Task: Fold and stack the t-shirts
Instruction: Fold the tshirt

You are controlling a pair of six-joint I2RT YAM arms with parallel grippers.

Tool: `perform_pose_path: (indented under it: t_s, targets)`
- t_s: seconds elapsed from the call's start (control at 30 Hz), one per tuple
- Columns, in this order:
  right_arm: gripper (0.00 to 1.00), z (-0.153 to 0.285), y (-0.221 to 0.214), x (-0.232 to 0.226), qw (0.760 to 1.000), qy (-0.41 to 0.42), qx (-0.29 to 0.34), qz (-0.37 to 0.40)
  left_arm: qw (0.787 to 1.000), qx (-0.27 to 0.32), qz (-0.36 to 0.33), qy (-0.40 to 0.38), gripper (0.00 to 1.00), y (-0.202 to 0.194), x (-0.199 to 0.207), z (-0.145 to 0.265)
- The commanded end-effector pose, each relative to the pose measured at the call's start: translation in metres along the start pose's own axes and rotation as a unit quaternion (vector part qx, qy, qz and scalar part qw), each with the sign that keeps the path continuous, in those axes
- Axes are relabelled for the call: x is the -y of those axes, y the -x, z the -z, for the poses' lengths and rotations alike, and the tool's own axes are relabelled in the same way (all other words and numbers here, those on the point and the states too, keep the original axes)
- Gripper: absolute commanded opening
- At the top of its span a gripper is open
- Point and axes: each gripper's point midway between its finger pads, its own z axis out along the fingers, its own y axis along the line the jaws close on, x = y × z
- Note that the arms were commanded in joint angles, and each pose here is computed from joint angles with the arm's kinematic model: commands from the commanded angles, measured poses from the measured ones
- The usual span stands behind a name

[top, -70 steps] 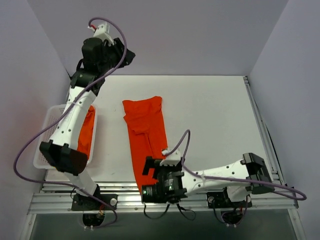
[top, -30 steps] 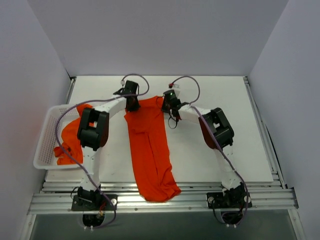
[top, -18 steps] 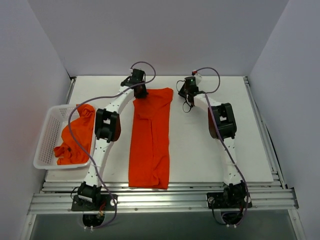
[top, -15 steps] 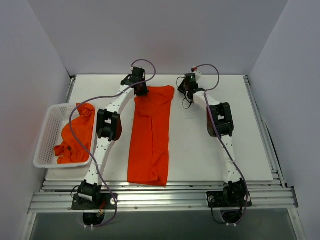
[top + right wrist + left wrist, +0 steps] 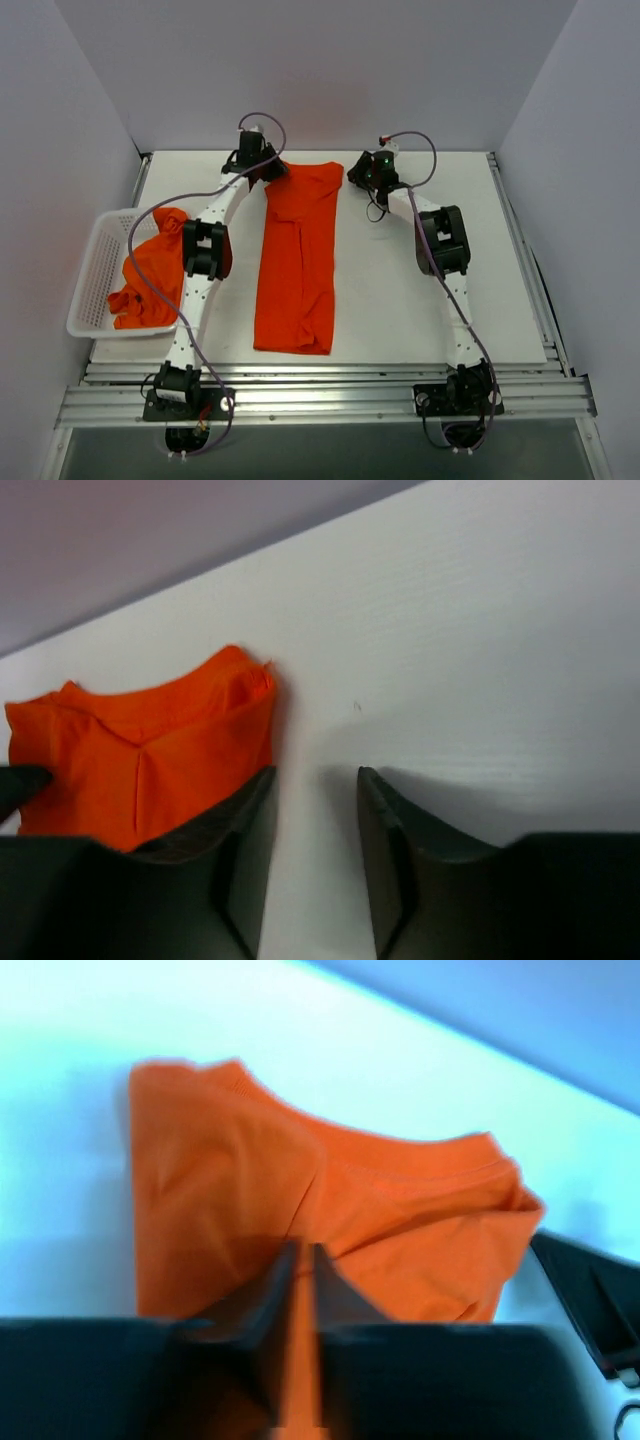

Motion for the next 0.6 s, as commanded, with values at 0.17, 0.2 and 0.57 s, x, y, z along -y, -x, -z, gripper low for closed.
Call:
perform_pose_path:
  t_s: [0.17, 0.2, 0.57]
  targets:
    - [0.83, 0.107, 0.092, -0.059, 0.989, 0.003, 0.137, 0.056, 0.94, 0.215, -0.047, -0.262, 0.69, 0.152, 0.188, 0.143]
    - [0.83, 0.127, 0.109, -0.067, 0.986, -0.003, 0.16, 0.055, 0.935, 0.216, -0.051, -0.276, 0.71, 0.155, 0.197, 0.155]
    - [0.8, 0.294, 0.047, -0.089, 0.982, -0.064, 0.16, 0.073, 0.98, 0.172, -0.099, -0.013, 0.63, 0.064, 0.127, 0.303]
